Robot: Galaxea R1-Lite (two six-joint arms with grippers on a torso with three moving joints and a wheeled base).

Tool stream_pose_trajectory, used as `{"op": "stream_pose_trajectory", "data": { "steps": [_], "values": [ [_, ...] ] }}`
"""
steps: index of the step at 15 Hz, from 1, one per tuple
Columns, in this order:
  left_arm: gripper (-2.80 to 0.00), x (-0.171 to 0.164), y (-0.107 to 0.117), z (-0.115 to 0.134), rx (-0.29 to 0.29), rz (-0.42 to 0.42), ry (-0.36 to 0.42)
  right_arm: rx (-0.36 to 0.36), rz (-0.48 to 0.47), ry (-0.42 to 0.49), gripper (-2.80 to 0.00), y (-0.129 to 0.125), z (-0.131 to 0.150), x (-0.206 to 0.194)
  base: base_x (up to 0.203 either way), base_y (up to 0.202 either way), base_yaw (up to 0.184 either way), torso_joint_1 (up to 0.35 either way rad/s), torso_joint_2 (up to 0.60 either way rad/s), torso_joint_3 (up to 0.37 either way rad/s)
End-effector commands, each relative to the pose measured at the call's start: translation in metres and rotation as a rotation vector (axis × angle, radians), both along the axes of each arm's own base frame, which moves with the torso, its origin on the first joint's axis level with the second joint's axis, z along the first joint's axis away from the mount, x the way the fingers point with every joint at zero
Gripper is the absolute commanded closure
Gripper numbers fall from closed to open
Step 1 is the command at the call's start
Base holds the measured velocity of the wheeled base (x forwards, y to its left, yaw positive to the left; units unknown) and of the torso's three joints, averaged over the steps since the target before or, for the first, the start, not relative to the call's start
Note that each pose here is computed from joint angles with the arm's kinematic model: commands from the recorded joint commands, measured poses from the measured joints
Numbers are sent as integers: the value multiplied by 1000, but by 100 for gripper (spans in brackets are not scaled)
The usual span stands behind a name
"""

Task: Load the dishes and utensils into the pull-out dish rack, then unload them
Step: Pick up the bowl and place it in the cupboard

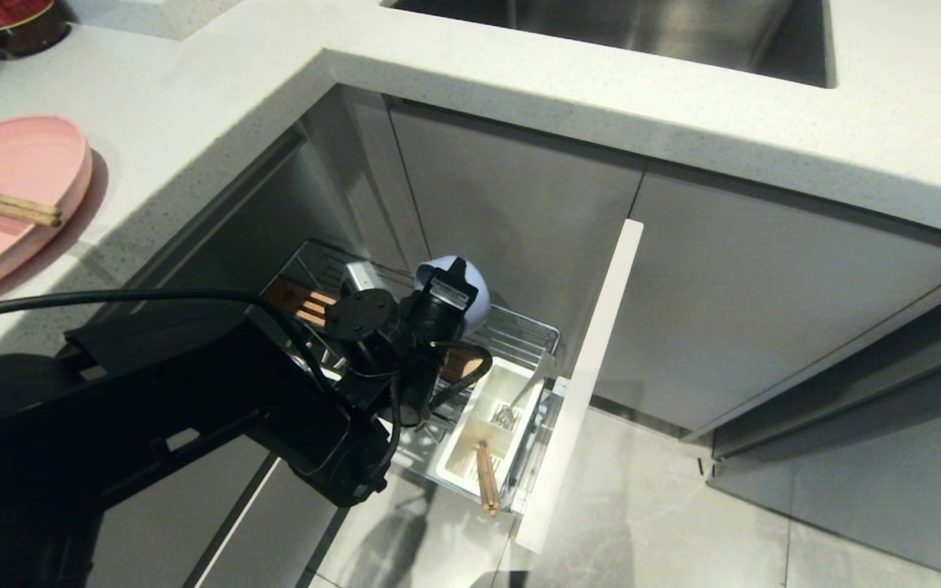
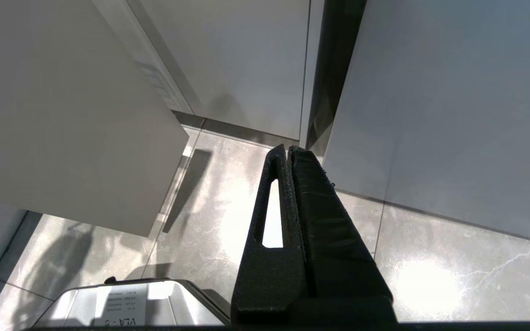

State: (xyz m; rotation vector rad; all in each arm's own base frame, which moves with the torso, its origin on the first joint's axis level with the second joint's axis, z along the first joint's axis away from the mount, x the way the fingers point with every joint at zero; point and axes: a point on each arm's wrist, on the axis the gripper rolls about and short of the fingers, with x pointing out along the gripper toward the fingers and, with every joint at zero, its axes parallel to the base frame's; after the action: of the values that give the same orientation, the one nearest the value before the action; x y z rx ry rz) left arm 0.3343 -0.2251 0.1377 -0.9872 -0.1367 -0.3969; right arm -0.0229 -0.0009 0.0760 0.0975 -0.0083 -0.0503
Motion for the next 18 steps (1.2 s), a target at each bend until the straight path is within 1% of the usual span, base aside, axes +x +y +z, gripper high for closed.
{"op": "stream_pose_trajectory", "data": {
  "steps": [1,4,7,13,18],
  "values": [
    [0,1,3,2,-50,-3,5,1,0,-5,0,0,0,0,0,0,0,0,0,0],
    [0,2,4,-4,-87,-7,32,1,0,-5,0,0,0,0,0,0,0,0,0,0],
    [0,3,3,-10,-108,-11,53,1,0,-5,0,0,0,0,0,0,0,0,0,0],
    [0,3,2,-14,-113,-5,68,1,0,-5,0,0,0,0,0,0,0,0,0,0],
    [0,2,2,-11,-113,-1,60,1,0,-5,0,0,0,0,0,0,0,0,0,0]
  ]
}}
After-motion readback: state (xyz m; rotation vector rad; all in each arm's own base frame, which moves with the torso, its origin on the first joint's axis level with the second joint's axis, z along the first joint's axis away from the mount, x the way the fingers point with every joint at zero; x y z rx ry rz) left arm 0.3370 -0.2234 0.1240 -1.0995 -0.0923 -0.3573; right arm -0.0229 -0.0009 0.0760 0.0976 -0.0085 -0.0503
